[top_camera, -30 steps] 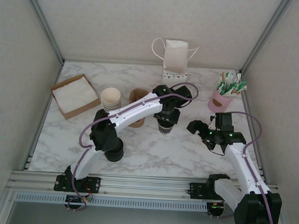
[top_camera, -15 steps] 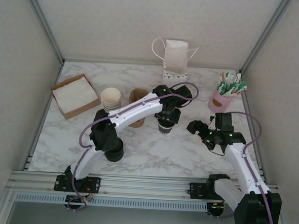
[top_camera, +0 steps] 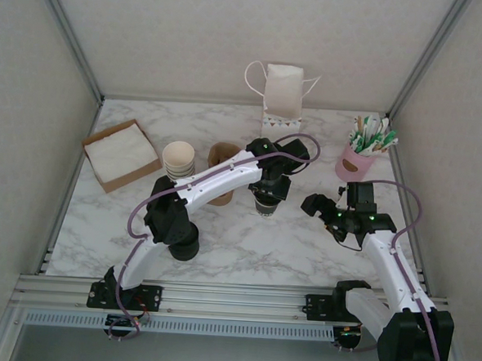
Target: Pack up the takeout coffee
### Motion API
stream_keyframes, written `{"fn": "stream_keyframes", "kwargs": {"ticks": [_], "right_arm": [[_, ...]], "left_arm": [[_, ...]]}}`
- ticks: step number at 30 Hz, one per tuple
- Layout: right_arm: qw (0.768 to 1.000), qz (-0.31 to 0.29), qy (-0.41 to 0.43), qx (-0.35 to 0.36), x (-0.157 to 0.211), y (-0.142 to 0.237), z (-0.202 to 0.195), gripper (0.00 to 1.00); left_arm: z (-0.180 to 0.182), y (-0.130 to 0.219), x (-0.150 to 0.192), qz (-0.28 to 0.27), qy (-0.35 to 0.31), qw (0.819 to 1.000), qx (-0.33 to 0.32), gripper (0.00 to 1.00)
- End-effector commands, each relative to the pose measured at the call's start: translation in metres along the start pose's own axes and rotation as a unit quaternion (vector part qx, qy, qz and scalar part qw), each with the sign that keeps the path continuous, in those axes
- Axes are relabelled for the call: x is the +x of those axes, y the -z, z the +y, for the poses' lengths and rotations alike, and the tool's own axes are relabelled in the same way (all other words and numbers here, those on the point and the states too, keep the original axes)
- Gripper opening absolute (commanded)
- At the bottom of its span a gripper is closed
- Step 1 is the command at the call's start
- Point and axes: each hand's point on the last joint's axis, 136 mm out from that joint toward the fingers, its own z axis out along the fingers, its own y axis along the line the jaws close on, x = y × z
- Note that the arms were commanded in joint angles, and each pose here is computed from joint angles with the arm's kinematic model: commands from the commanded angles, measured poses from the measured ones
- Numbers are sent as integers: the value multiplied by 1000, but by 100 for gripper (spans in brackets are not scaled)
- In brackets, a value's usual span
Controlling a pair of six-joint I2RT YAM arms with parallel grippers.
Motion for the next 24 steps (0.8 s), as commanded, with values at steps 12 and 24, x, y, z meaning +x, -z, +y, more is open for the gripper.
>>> {"fn": "stream_keyframes", "kwargs": {"ticks": [12, 24], "right_arm": [[1000, 7, 3, -7, 2, -3, 0, 99], [1000, 7, 3, -11, 1, -3, 2, 99]], "left_arm": [[10, 4, 8, 5, -6, 1000, -24, 51], [14, 7, 6, 2, -6, 999, -36, 51]]}}
